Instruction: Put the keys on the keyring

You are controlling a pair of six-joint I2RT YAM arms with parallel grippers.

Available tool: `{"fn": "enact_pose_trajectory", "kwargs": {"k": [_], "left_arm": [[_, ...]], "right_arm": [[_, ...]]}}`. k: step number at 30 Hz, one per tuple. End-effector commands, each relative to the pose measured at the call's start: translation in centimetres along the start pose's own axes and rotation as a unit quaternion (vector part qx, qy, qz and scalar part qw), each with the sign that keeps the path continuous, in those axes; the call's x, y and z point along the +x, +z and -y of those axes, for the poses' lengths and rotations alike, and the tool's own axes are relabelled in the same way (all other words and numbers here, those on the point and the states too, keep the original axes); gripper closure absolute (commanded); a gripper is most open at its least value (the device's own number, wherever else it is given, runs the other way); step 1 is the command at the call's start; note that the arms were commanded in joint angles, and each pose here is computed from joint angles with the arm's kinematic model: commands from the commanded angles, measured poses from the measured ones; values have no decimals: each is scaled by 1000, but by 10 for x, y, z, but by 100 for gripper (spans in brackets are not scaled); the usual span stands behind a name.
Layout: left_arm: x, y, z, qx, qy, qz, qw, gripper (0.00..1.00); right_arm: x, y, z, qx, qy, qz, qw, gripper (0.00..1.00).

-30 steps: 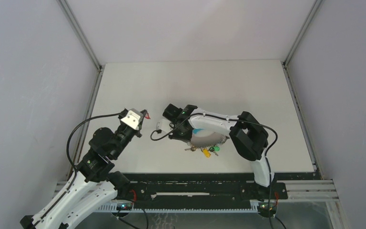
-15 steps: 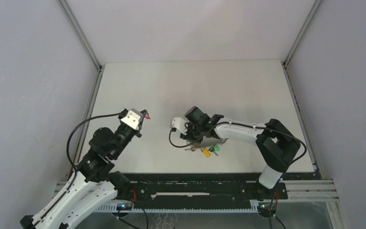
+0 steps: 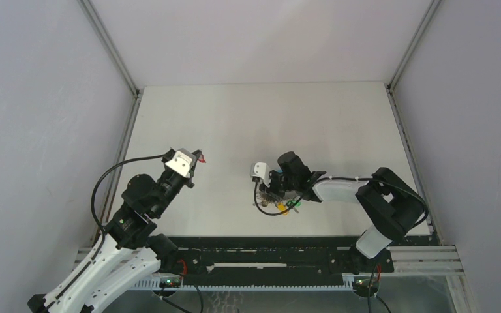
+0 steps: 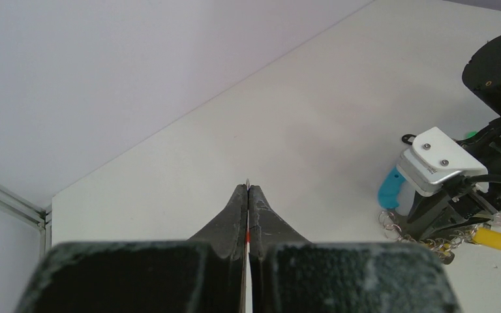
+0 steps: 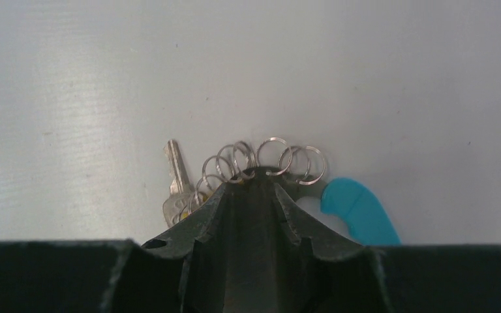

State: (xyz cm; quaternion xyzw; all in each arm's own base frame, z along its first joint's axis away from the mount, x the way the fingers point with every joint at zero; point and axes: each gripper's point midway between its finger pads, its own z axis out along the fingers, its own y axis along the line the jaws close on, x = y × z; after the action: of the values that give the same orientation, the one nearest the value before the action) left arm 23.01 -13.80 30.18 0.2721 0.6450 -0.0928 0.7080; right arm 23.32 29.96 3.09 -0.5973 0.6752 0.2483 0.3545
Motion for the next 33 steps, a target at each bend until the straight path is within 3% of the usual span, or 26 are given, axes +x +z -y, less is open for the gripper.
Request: {"fn": "enact_pose_trajectory", "kwargs": {"k": [1, 10, 33], "left_arm": [[-3, 1, 0, 1, -7, 11, 1000, 100], [-3, 2, 1, 3, -6, 11, 1000, 100], [-3, 3, 2, 6, -7, 10, 1000, 100]], "right_arm": [[-34, 7, 11, 5, -37, 73, 997, 73], [-31, 9, 5, -16, -43, 90, 995, 74], [-13, 20, 11, -12, -28, 49, 998, 80]]}}
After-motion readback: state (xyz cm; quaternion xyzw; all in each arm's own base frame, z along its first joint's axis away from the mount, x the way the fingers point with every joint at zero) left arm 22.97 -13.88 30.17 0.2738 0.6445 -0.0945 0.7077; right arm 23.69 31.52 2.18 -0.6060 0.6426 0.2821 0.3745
